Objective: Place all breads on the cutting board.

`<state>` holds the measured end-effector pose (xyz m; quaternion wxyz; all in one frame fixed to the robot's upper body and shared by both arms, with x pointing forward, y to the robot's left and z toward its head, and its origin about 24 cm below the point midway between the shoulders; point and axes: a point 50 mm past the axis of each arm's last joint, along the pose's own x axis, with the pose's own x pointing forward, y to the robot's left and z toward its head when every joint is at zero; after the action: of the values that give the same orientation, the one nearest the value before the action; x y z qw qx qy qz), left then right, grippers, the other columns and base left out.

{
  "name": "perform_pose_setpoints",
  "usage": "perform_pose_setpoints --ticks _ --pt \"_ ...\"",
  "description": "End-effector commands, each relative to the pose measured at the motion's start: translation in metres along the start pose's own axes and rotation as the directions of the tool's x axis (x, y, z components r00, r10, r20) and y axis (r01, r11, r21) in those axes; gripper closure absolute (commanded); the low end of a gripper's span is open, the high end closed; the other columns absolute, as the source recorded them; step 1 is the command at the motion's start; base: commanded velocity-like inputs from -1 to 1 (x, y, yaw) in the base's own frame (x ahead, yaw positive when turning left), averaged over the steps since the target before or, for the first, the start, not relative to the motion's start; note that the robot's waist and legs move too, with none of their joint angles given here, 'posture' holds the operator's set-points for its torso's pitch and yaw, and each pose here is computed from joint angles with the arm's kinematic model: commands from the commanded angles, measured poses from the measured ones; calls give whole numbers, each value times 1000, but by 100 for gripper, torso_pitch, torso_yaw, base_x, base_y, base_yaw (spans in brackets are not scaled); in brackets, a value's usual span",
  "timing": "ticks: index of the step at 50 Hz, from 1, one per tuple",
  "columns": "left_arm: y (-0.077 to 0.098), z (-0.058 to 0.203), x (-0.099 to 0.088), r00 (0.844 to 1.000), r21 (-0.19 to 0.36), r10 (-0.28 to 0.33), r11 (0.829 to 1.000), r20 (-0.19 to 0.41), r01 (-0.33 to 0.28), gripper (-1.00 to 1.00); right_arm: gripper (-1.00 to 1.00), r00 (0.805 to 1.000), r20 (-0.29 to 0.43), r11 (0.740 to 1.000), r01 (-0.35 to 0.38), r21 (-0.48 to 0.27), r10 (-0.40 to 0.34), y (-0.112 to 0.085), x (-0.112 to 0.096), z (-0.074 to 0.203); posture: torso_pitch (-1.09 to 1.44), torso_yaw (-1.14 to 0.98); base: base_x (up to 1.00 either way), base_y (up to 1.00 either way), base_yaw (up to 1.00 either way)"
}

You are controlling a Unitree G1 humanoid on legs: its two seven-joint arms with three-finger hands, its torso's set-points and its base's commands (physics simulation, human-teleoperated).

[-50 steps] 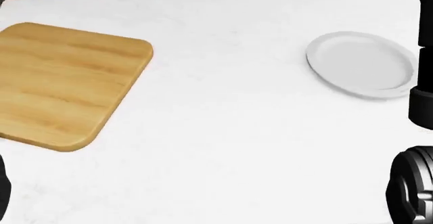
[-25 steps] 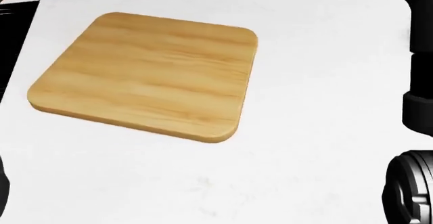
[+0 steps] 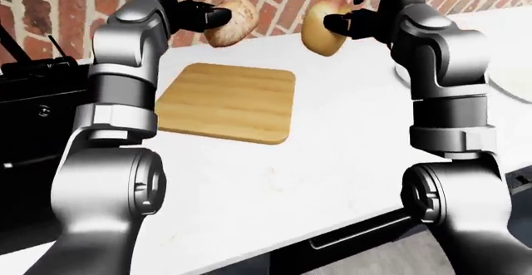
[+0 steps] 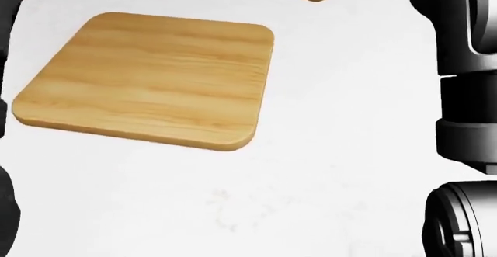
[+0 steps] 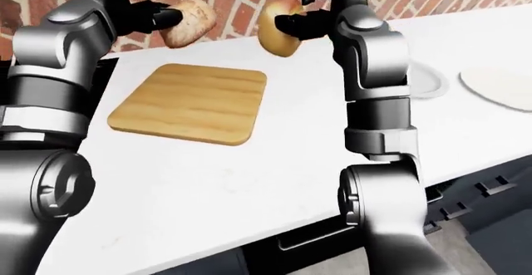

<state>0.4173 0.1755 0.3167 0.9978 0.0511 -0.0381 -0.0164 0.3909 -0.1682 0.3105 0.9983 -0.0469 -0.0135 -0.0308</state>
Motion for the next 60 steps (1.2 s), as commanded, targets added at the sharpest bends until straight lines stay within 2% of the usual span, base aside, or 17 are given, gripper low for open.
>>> perform_pose_setpoints --ticks 1,8,17,22,30,37,44,60 --pt "7 36 -8 991 13 16 1000 133 -18 100 100 991 132 1000 -3 2 3 2 -7 30 0 0 0 0 0" --pt "12 35 -9 991 17 27 999 131 -30 100 100 991 114 997 -67 -38 70 26 -4 24 0 0 0 0 0" --pt "19 37 -11 990 16 44 999 132 -47 100 100 981 103 985 -159 -72 166 67 -2 19 0 0 0 0 0" --pt "19 35 -11 991 16 44 999 129 -47 100 100 977 89 978 -187 -92 195 82 2 13 0 0 0 0 0" --pt "16 36 -10 991 15 36 999 131 -39 100 100 974 60 968 -210 -135 219 96 5 -3 0 0 0 0 0" --pt "15 37 -10 991 14 33 999 132 -35 100 100 970 56 950 -220 -219 238 104 4 -12 0 0 0 0 0" --pt "14 40 -10 990 12 32 999 136 -34 100 100 967 41 941 -235 -245 252 108 2 -24 0 0 0 0 0" --pt "11 41 -10 990 10 26 1000 140 -27 100 100 965 19 935 -250 -250 263 112 -2 -38 0 0 0 0 0"
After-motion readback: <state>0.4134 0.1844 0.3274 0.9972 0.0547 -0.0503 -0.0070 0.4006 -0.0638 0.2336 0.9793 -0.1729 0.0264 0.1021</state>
